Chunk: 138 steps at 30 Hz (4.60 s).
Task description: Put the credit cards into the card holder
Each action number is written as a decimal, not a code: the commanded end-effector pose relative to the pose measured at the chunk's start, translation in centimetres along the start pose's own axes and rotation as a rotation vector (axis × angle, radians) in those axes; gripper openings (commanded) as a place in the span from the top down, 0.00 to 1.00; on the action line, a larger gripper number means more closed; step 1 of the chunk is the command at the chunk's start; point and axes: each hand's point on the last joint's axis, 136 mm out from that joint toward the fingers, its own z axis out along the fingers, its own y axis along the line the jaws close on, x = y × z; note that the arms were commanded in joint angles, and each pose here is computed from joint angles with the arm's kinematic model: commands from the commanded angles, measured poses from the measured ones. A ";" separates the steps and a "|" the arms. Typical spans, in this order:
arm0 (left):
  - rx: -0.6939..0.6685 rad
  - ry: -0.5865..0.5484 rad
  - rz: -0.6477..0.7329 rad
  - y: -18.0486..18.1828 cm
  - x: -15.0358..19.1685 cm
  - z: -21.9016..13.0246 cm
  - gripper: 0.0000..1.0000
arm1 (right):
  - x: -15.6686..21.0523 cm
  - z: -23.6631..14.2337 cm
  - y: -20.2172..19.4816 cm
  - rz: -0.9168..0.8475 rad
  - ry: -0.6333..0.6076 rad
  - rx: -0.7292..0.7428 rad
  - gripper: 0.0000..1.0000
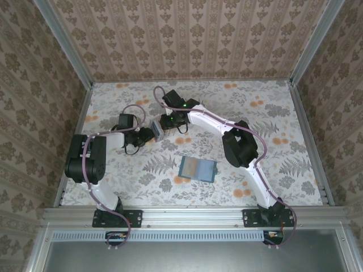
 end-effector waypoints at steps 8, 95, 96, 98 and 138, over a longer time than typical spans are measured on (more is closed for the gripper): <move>-0.036 -0.001 0.000 0.9 -0.1 0.8 0.68 | -1.3 -2.8 2.9 0.044 -0.035 -0.146 0.79; 0.051 0.205 0.485 -7.1 13.9 -6.1 0.63 | 17.8 -16.4 -3.9 0.477 -0.139 -0.175 1.00; 0.041 0.227 0.507 -6.7 14.7 -5.6 0.64 | 18.8 -16.3 -3.7 0.486 -0.119 -0.197 1.00; 0.053 0.305 0.505 -6.3 16.3 -4.7 0.65 | 20.4 -15.9 -3.9 0.506 -0.080 -0.213 1.00; -0.133 0.448 0.520 -3.1 20.5 0.0 0.77 | 24.6 -9.7 -6.8 0.450 0.030 -0.294 1.00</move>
